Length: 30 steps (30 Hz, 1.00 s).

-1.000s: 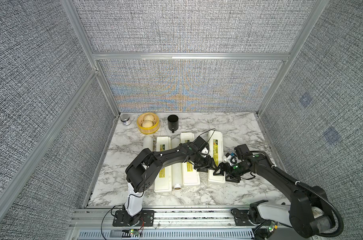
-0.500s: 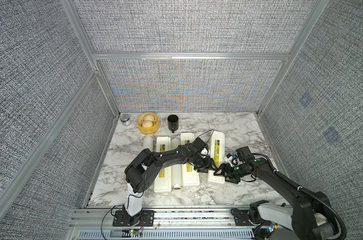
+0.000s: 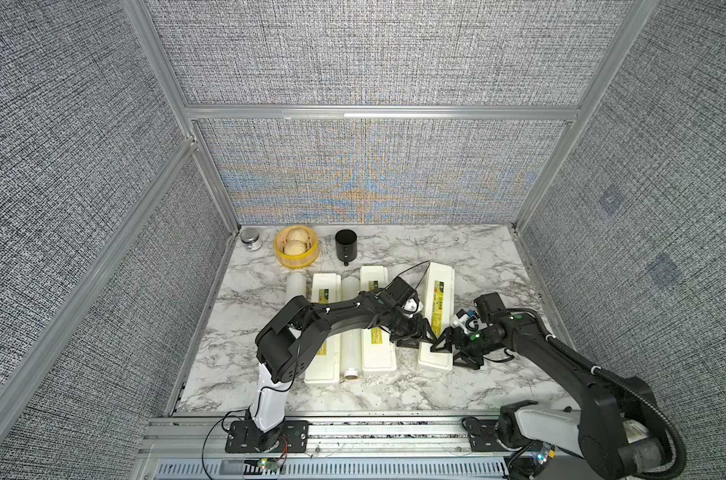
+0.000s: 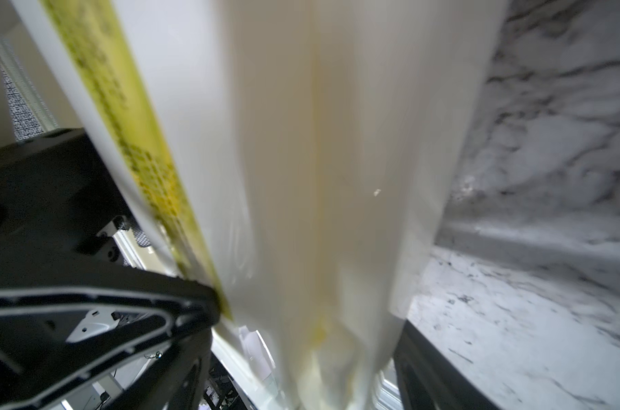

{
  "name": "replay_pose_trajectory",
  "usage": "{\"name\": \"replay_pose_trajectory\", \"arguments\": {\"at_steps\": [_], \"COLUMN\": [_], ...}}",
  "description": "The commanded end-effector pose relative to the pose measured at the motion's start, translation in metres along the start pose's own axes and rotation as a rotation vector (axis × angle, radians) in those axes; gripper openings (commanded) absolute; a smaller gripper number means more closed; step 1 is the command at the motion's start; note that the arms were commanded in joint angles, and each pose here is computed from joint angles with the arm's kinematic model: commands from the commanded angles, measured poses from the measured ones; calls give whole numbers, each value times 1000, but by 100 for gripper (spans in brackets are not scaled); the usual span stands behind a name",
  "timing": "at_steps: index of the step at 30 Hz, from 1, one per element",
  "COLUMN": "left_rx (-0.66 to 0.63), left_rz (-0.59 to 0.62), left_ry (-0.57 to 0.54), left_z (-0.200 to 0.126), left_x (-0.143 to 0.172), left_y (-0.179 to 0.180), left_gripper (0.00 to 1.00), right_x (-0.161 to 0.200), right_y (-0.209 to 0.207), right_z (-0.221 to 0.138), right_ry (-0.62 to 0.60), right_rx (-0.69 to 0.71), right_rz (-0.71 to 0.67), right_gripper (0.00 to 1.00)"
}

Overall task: Put plastic wrap rolls into dispensers
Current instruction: Close the lid on the plastic wrap cutting box.

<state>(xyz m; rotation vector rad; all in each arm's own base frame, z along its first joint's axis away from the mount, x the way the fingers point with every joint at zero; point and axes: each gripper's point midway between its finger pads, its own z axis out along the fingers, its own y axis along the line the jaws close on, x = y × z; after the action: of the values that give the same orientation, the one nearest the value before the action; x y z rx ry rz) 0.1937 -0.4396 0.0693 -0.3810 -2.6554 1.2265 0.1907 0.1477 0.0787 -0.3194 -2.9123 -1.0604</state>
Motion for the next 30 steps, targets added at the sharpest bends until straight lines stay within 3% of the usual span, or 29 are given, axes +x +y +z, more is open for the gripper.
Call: {"name": "replay_pose_trajectory", "arguments": {"at_steps": [1,9,19,30], "left_rx": [-163,-158,-83,-48], "left_rz": [-69,-61,-51,-74], "left_ry": [3,-49,-133,-173], "left_z": [0,-16,-26,-16], "left_x": [3,-41,-126,-177], "left_y": [36,26,10,11], "left_gripper": [61,66,66,65], "right_x": [-23,-63,-146,-210], "right_y": [13,11,15,25], "right_z": [-11,-32,-57,-40], "right_ry": [-71,-148,-259,-261], "right_rx": [-43,-25,-82,-227], "right_rz": [-62,-76,-75,-51], "right_gripper": [82,85,86,83]}}
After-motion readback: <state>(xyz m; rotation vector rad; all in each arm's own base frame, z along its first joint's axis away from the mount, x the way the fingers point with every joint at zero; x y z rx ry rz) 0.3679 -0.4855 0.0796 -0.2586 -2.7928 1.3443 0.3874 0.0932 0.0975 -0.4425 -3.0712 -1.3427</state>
